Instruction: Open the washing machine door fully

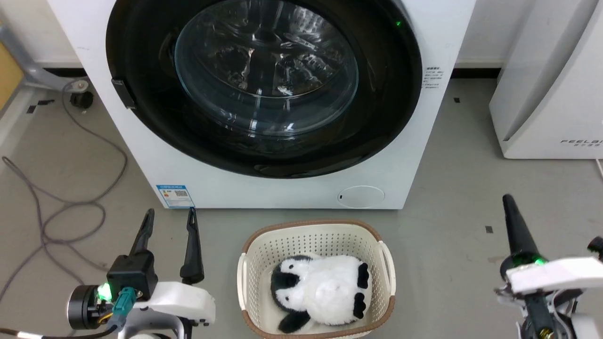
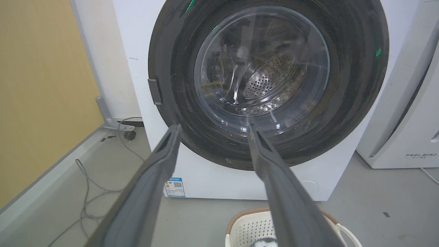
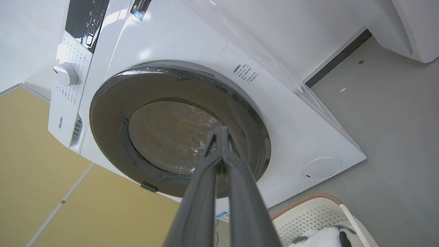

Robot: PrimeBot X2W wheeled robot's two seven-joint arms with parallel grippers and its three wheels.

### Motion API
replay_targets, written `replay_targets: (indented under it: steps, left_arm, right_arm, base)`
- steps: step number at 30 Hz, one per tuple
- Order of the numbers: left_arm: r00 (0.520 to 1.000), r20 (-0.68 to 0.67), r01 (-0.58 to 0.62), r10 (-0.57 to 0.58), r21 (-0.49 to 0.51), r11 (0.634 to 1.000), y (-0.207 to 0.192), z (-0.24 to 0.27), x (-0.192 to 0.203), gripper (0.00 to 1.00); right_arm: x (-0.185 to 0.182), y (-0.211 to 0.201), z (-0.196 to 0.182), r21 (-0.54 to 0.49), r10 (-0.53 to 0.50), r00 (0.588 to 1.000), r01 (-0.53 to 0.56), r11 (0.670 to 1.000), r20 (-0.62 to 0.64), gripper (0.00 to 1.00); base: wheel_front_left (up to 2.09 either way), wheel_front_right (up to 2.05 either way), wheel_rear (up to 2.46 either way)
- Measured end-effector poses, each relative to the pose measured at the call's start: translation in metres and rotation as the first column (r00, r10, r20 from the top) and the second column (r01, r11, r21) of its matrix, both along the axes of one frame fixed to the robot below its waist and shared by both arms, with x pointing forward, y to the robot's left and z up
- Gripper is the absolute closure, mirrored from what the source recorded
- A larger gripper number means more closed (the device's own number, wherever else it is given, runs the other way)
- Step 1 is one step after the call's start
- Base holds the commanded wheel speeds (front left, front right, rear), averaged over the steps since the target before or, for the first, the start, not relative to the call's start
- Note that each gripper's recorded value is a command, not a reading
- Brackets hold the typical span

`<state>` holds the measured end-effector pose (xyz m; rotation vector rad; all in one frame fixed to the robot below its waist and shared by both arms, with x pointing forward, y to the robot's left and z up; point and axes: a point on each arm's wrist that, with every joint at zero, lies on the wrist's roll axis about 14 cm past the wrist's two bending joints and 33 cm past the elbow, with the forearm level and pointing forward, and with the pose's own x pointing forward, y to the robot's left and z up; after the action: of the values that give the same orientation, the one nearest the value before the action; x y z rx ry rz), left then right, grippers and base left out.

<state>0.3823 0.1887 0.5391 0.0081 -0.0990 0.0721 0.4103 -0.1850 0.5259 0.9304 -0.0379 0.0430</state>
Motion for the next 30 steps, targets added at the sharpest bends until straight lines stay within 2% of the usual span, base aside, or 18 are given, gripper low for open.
replay_targets:
  steps: [15, 30]
  left_arm:
    - [0.999, 0.016, -0.039, 0.039, 0.000, 0.999, 0.011, -0.001, 0.013, 0.00]
    - [0.996, 0.013, -0.086, 0.086, -0.006, 0.996, 0.023, -0.011, 0.029, 0.00]
  right_arm:
    - [0.064, -0.018, 0.003, 0.165, -0.009, 1.000, 0.011, 0.986, -0.012, 1.00]
    - [0.154, -0.012, 0.021, 0.269, 0.049, 0.999, -0.048, 0.962, 0.001, 1.00]
  base:
    - [0.00, 0.00, 0.00]
    - [0.00, 0.00, 0.00]
